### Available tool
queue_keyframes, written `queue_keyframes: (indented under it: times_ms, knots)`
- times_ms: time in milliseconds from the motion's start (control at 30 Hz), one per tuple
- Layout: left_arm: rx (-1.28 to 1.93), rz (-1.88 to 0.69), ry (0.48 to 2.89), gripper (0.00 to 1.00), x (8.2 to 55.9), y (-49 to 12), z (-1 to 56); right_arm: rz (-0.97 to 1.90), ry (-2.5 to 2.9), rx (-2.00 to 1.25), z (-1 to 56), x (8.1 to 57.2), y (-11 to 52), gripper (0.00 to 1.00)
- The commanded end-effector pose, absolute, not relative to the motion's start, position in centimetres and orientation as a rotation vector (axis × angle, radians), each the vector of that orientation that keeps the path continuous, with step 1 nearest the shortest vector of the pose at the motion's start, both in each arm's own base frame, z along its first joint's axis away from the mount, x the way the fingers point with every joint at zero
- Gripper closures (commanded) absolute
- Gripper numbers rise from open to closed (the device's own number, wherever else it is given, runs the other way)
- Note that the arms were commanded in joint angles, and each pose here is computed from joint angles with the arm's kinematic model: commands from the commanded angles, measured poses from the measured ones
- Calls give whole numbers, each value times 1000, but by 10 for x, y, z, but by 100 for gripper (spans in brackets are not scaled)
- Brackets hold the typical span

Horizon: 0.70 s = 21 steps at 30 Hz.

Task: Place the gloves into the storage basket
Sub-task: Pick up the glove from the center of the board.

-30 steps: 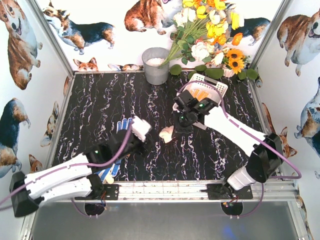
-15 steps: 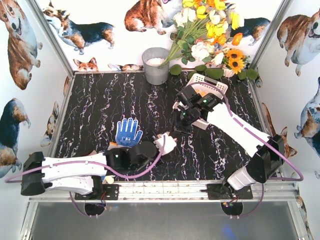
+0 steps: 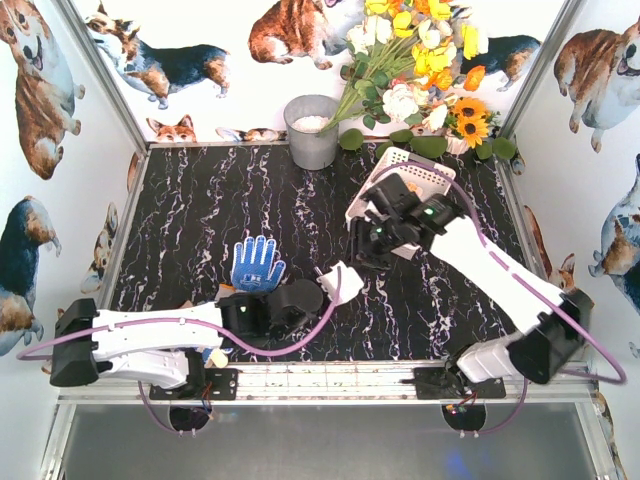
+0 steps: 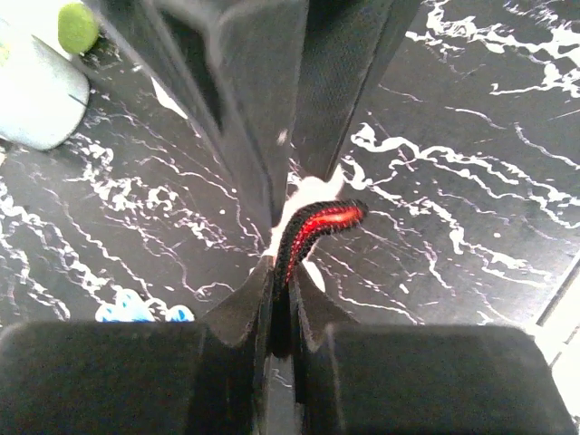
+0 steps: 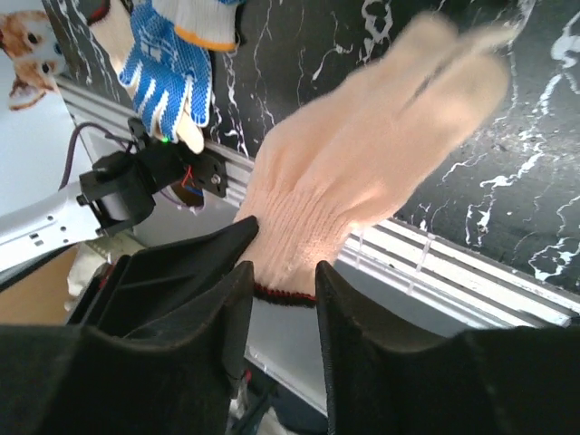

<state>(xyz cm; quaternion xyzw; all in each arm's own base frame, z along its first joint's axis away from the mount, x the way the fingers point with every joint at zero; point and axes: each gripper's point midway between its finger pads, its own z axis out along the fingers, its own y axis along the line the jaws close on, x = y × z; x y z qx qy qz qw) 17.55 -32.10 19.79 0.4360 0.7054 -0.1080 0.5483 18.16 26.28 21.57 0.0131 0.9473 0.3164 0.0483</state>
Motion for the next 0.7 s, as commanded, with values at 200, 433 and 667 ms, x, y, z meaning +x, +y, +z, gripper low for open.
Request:
queue_keyframes:
  times_ms: [200, 433, 667]
  knots:
    - [871, -624, 1865, 100, 189, -319, 228, 800, 2426, -221, 247, 208, 225, 52]
    - [923, -839, 1960, 100, 183, -325, 232, 754, 2158, -617, 251, 187, 246, 44]
    - [962, -865, 1977, 100, 179, -322, 235, 670, 2038, -674, 253, 198, 262, 44]
